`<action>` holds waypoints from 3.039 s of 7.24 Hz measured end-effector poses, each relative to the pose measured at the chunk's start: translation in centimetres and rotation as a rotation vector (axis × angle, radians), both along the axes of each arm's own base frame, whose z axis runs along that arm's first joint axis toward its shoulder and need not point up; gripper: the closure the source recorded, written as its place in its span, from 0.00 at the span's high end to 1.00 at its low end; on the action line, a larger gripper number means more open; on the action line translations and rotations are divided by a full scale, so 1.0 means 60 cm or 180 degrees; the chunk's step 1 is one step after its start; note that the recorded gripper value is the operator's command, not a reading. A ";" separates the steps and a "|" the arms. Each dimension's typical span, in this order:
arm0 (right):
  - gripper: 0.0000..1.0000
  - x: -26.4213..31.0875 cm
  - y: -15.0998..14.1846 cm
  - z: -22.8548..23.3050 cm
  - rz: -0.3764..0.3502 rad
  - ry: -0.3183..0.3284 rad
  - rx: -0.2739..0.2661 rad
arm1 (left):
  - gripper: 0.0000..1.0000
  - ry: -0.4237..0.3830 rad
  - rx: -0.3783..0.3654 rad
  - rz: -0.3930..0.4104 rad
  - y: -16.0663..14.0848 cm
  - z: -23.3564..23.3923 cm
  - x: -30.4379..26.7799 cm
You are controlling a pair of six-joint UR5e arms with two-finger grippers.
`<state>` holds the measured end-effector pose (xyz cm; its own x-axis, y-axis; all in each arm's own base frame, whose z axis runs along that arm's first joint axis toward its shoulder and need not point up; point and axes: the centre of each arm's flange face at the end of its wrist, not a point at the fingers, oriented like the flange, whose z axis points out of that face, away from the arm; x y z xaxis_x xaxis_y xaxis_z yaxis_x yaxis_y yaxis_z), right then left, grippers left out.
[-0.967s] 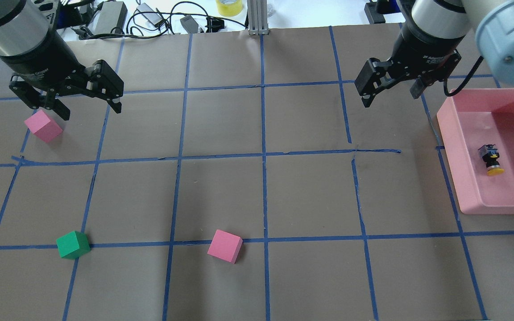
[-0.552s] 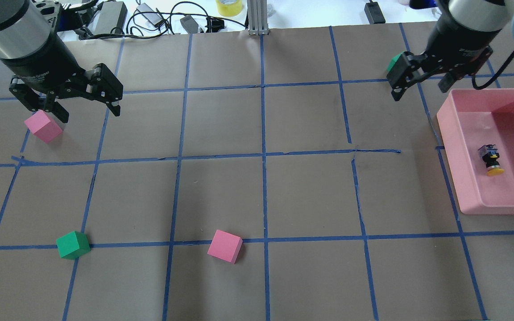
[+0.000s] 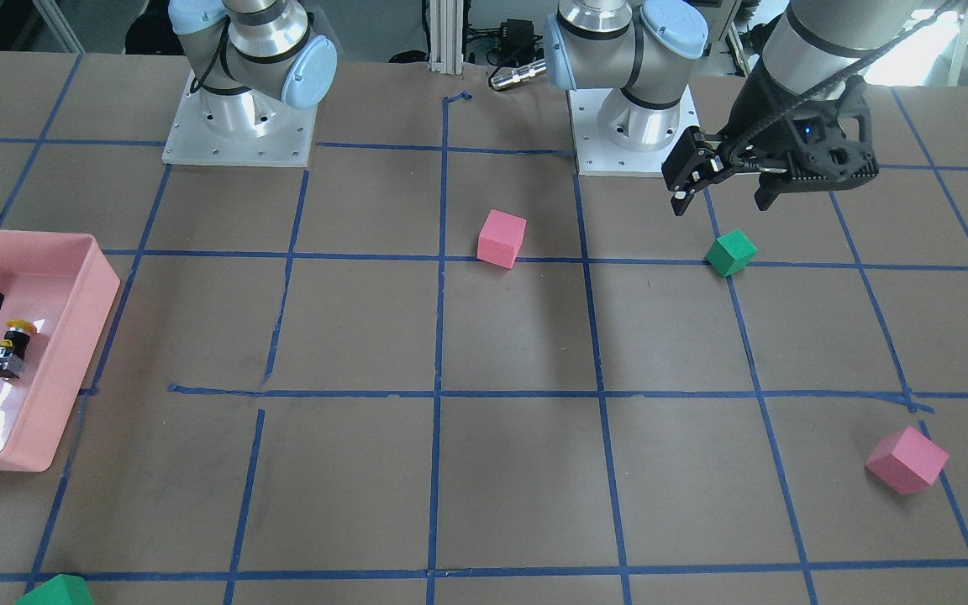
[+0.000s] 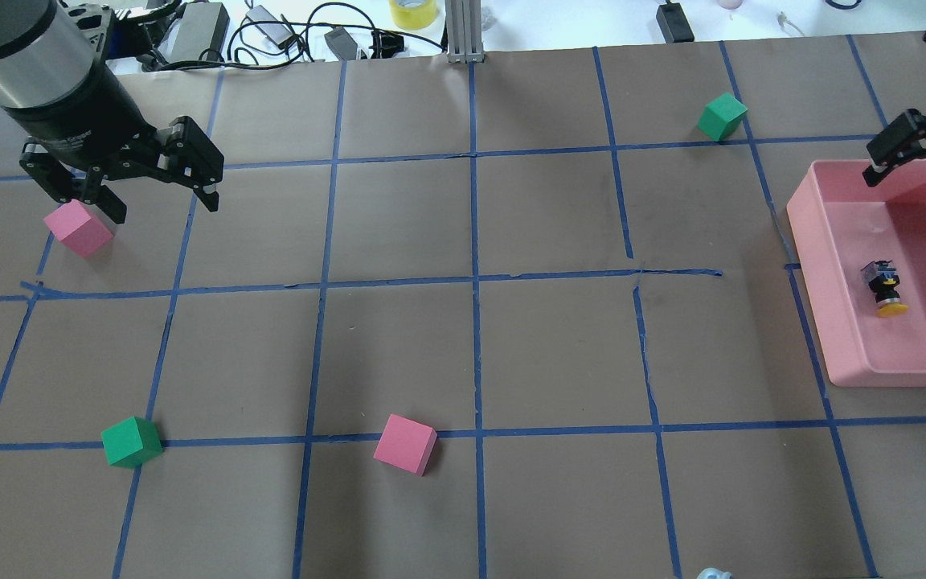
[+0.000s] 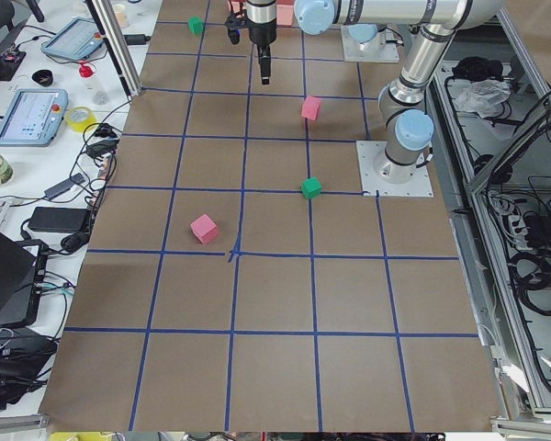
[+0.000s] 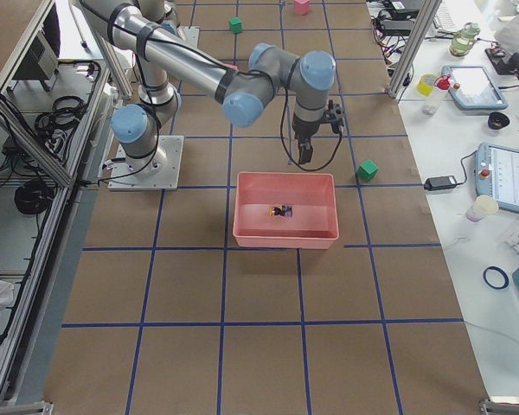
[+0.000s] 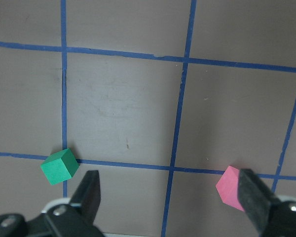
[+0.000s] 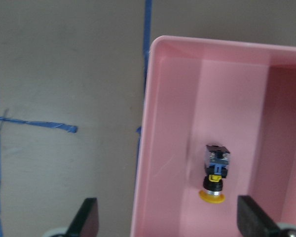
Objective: Align button upright
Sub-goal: 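Move the right gripper over the pink bin toward the push-button switch, then lower the right gripper into the bin around the black push-button switch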
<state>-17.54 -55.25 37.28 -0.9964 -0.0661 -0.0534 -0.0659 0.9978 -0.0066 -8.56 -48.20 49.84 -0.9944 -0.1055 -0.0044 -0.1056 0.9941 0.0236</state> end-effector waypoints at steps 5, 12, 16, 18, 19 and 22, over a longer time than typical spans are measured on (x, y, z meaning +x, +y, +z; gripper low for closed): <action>1.00 -0.085 0.052 -0.221 -0.0100 0.0079 -0.0195 | 1.00 -0.0009 0.0022 -0.0011 0.002 -0.004 -0.001; 1.00 -0.083 0.049 -0.273 -0.0112 -0.0093 -0.0188 | 1.00 -0.0011 0.0080 -0.0016 0.008 -0.013 -0.004; 1.00 -0.086 0.046 -0.287 -0.0247 -0.0083 -0.0167 | 1.00 0.0000 0.0247 -0.0014 0.016 -0.022 -0.005; 1.00 -0.090 0.049 -0.302 -0.0281 -0.0033 -0.0073 | 1.00 -0.0001 0.0260 -0.0018 0.016 -0.023 -0.004; 1.00 -0.093 0.052 -0.306 -0.0281 0.0009 -0.0025 | 1.00 0.0001 0.0275 -0.0020 0.017 -0.026 -0.005; 0.75 -0.090 0.061 -0.317 -0.0279 0.0036 0.0058 | 1.00 -0.0004 0.0283 -0.0024 0.019 -0.034 -0.004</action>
